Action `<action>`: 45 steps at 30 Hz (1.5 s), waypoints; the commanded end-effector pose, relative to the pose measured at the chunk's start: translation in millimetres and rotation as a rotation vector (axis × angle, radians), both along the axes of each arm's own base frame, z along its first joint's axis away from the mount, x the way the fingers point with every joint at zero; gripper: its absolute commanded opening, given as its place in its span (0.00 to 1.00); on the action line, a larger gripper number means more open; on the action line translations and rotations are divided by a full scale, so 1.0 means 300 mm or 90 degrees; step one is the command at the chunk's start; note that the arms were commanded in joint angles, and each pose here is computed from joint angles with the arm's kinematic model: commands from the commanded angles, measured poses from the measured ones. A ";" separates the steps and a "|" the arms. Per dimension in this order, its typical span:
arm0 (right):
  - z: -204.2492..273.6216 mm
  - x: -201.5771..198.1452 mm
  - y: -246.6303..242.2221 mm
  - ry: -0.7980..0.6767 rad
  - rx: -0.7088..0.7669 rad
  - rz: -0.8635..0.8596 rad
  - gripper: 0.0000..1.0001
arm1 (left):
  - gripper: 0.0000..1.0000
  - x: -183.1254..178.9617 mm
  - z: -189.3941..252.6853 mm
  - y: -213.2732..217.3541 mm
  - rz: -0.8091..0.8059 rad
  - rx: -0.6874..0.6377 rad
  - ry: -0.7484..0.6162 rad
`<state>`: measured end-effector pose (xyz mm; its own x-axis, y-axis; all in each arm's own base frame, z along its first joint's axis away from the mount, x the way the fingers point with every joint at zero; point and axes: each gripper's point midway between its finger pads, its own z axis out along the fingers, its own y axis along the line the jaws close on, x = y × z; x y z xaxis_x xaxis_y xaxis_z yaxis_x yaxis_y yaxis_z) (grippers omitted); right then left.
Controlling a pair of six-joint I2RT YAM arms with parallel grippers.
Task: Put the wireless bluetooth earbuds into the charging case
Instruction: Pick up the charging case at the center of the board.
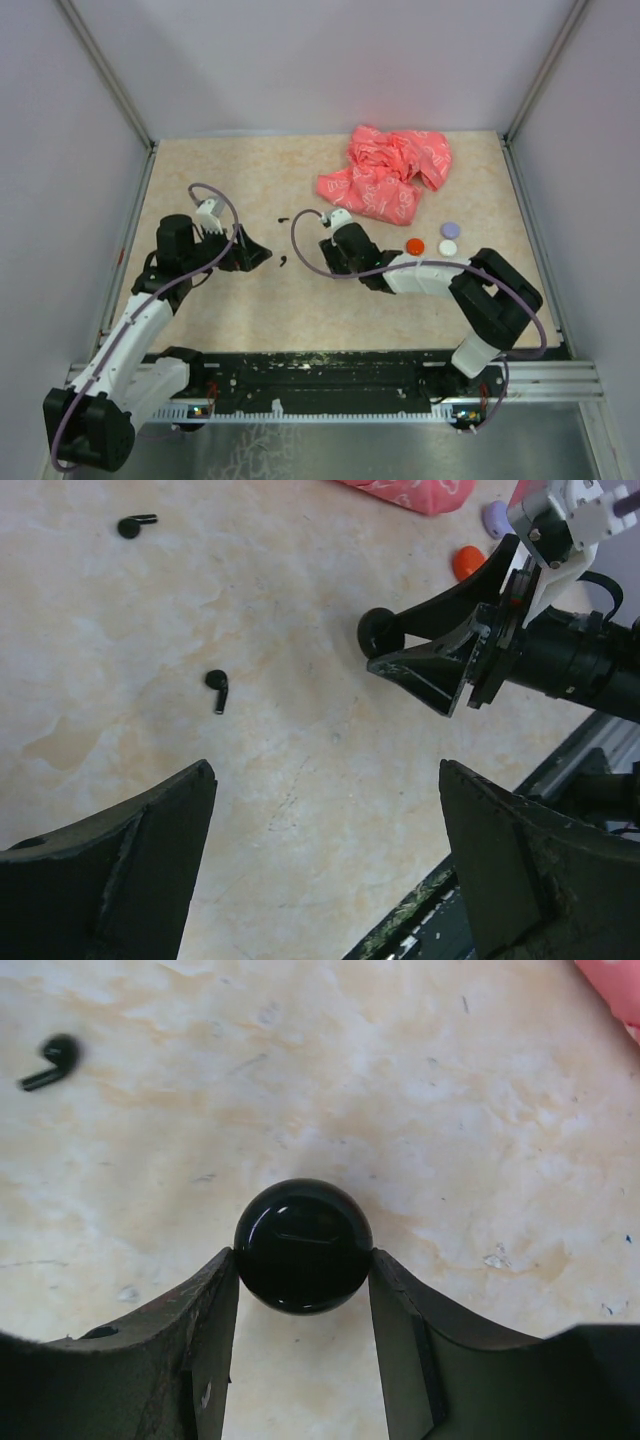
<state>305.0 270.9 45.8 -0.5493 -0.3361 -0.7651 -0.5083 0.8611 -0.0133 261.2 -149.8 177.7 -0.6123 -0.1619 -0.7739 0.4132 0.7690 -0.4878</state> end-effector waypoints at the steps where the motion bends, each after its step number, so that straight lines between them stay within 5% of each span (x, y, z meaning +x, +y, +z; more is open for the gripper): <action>1: 0.192 0.003 0.106 -0.112 0.099 0.044 0.33 | 0.96 -0.030 0.038 -0.066 -0.035 -0.100 0.023; 8: 0.341 -0.066 0.143 -0.225 0.176 0.112 0.32 | 0.92 -0.065 0.052 -0.151 -0.064 -0.196 0.031; 19: 0.441 -0.150 0.163 -0.352 0.224 0.218 0.32 | 0.80 -0.059 0.067 -0.293 -0.113 -0.220 0.017; 45: 0.419 -0.201 0.198 -0.375 0.212 0.284 0.32 | 0.47 -0.021 0.008 -0.448 -0.180 -0.226 0.050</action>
